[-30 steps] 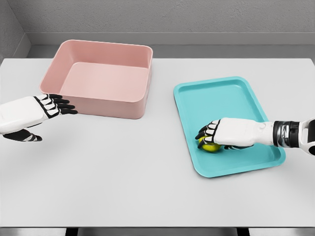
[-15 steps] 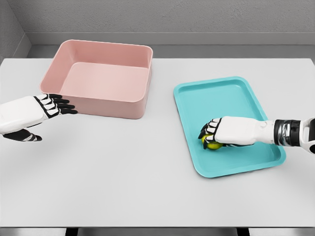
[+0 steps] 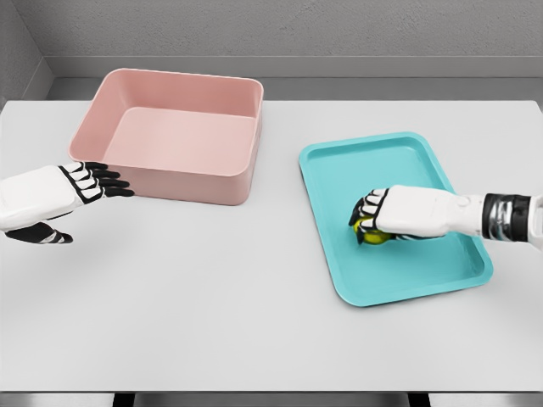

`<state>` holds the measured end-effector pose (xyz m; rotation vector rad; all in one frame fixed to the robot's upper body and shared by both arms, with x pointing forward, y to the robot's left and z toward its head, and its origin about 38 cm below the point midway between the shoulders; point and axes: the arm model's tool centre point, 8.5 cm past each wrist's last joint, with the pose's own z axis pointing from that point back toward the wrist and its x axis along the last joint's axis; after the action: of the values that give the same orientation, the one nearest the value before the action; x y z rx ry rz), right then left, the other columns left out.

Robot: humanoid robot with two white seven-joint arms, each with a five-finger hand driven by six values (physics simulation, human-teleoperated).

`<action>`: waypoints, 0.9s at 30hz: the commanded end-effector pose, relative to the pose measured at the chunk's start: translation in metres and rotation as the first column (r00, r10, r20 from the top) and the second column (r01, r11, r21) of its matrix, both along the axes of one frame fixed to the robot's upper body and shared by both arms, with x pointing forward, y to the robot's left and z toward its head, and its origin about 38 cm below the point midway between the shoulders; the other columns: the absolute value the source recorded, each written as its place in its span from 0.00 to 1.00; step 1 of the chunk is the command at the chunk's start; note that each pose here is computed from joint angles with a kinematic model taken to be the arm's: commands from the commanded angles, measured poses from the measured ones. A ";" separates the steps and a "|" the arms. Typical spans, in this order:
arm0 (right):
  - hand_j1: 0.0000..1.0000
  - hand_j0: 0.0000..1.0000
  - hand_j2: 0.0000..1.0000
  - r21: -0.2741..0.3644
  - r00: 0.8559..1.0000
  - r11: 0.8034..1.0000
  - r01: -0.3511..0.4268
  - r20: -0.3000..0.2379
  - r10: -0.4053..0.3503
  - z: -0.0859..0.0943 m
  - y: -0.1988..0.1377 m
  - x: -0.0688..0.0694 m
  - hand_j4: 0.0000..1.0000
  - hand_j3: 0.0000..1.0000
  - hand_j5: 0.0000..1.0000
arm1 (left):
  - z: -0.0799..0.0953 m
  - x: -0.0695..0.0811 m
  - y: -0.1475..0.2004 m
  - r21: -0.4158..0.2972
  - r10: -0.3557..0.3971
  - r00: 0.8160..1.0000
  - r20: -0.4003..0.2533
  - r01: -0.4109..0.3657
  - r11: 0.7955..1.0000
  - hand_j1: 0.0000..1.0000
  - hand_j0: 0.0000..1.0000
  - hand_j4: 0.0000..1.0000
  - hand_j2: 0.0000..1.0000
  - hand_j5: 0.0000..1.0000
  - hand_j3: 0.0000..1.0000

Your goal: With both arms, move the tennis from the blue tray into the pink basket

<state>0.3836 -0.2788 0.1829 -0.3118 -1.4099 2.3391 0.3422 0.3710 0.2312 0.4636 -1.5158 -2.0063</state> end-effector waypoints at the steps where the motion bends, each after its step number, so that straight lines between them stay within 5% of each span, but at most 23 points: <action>1: 0.46 0.46 0.46 0.012 1.000 1.000 0.003 0.010 -0.003 0.008 0.000 0.001 0.46 0.46 0.46 | 0.000 0.000 0.000 -0.006 0.001 1.000 -0.002 -0.001 1.000 1.00 1.00 1.00 1.00 1.00 1.00; 12: 0.44 0.44 0.44 0.021 0.994 0.995 -0.101 0.039 0.100 0.022 0.031 -0.013 0.44 0.44 0.44 | -0.001 0.000 -0.002 -0.007 -0.002 1.000 -0.002 0.002 1.000 1.00 1.00 1.00 1.00 1.00 1.00; 27: 0.42 0.42 0.42 0.075 0.982 0.980 -0.182 0.072 0.177 0.032 0.074 -0.007 0.42 0.42 0.42 | -0.001 0.000 -0.002 -0.007 -0.002 1.000 -0.002 0.002 1.000 1.00 1.00 1.00 1.00 1.00 1.00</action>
<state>0.3766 -0.2094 0.2146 -0.2618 -1.6046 2.4315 0.3421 0.3689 0.2295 0.4583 -1.5198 -2.0070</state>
